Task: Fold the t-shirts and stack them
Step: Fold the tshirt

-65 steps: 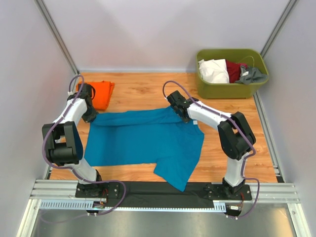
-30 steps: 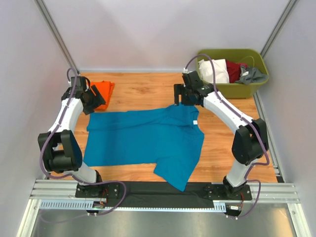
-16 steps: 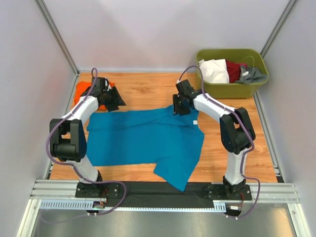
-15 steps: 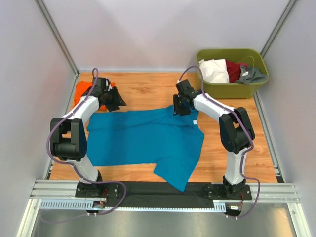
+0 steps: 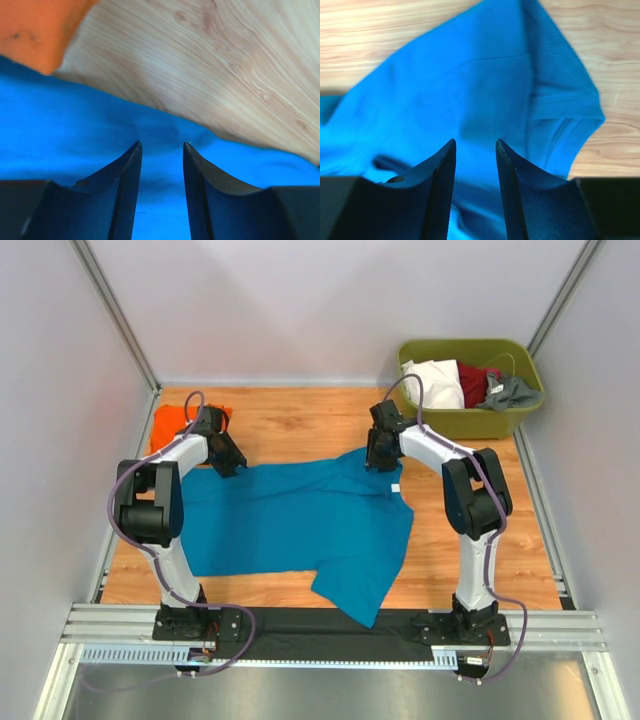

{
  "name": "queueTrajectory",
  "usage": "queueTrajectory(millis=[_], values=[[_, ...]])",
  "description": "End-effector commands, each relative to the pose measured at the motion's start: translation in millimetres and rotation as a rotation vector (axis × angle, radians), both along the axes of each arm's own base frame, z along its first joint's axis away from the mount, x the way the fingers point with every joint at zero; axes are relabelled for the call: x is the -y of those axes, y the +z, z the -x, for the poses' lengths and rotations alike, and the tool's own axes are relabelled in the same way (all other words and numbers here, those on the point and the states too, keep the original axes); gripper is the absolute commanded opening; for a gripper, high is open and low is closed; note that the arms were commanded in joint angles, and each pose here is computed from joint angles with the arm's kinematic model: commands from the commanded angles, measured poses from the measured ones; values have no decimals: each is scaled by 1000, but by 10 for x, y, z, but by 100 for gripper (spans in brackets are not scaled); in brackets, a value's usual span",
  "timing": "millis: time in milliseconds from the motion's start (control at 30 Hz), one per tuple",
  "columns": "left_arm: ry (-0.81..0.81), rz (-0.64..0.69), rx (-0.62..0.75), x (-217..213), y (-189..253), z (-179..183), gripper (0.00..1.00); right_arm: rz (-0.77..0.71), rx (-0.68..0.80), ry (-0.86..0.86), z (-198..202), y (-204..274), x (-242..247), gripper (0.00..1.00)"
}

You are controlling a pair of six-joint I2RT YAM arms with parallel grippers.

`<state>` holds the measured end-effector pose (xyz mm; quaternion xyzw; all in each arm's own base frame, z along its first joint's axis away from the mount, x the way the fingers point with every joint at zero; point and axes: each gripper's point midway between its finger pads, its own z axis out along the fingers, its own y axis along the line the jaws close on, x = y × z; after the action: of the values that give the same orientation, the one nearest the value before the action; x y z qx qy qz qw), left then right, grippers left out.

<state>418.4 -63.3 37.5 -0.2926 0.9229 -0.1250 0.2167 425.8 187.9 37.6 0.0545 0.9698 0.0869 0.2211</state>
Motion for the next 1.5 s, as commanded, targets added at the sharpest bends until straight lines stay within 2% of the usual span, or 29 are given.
queueTrajectory(millis=[0, 467, 633, 833, 967, 1067, 1100, 1267, 1367, 1467], values=[[92, -40, -6, -140, -23, -49, 45, 9, -6, -48, -40, -86, 110, 39], [134, -121, -72, -305, -181, 43, 45, 129, -138, -144, 579, -419, 715, 35], [134, -117, -31, -296, -73, -25, 45, 128, -147, -150, 729, -441, 790, 35], [46, -116, 84, -244, 310, -277, 46, 58, -27, -96, 403, -30, 617, 41], [-5, -143, 164, -255, 690, -286, 48, 26, 89, -38, 82, 574, 495, 48], [-41, -165, 203, -232, 895, -215, 49, -11, 121, 7, 36, 818, 384, 49], [-67, -163, 212, -159, 926, -188, 49, -69, 117, 67, 76, 865, 240, 51], [-291, -68, 331, 507, 1180, -134, 50, -224, 72, 232, 328, 768, -223, 55], [-337, -56, 330, 701, 1154, -69, 52, -256, -5, 234, 499, 541, -367, 56], [-357, -16, 318, 779, 1091, 12, 54, -303, -20, 249, 568, 462, -507, 64]])
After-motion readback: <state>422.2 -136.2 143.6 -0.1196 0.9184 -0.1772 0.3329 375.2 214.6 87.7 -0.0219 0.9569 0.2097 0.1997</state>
